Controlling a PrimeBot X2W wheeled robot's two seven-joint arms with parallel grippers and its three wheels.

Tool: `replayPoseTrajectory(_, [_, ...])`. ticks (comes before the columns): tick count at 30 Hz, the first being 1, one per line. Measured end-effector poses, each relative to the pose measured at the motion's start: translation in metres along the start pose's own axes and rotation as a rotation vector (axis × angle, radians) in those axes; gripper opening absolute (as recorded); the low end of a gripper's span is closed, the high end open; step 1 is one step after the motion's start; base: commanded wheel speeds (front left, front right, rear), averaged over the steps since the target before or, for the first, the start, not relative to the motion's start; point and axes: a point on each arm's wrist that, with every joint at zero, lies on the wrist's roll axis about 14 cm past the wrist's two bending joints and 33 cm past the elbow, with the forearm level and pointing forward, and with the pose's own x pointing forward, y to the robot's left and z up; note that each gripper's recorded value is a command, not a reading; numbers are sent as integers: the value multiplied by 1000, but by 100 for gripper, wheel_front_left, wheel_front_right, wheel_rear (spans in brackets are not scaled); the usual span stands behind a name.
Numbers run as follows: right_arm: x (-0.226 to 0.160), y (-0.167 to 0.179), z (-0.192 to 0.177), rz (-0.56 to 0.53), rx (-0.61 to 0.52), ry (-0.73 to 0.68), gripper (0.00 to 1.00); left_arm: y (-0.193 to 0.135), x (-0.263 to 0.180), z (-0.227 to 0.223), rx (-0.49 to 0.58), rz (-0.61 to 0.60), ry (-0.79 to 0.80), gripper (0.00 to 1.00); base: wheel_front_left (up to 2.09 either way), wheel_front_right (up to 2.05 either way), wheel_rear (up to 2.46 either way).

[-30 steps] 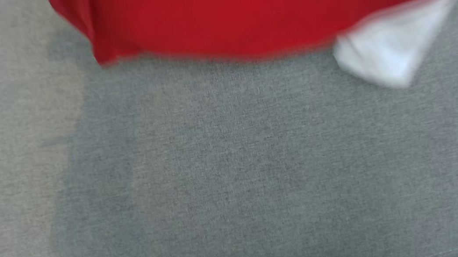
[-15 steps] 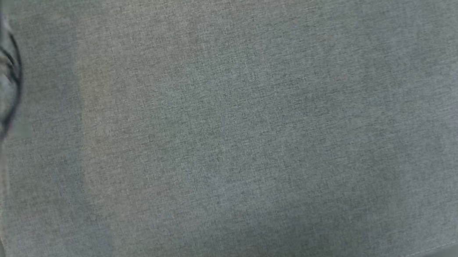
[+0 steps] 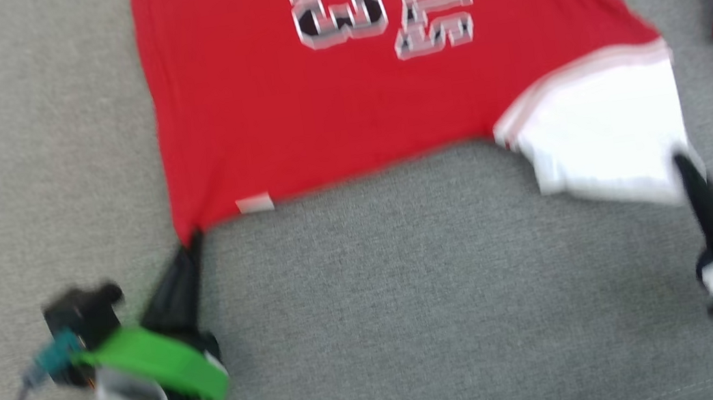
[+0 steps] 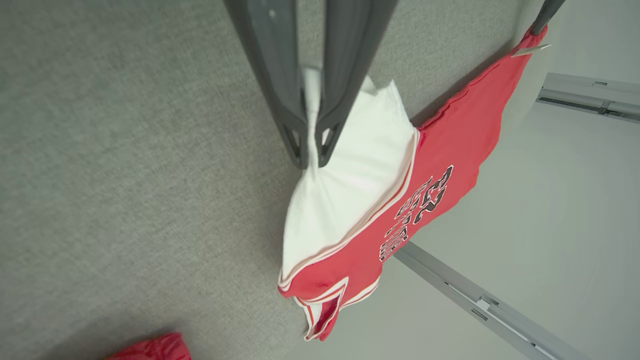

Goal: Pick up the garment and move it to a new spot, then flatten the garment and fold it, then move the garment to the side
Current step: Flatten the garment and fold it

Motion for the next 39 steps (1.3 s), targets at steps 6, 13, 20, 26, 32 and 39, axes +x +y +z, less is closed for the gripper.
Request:
replayPoseTrajectory(6, [-96,-34,-51,-145,13,118,0,-30,-85,-30,-106,109,28,0,0,0,0])
replayPoseTrajectory(13, [-118,-34,-51,-136,-47,104,0,-67,-123,-22,-170,83,15,0,0,0,0])
replayPoseTrajectory(20, [-64,-2,-10,-9,-178,58,0,-69,-97,12,-97,14,3,0,0,0,0])
replayPoseTrajectory(26, [-27,30,16,84,-253,71,0,-74,-75,33,-52,-35,17,0,0,0,0])
replayPoseTrajectory(32, [5,38,31,90,-328,96,0,-74,-49,43,-8,-40,53,0,0,0,0])
replayPoseTrajectory(39, [38,36,27,62,-364,144,0,-46,-22,36,-7,57,125,0,0,0,0])
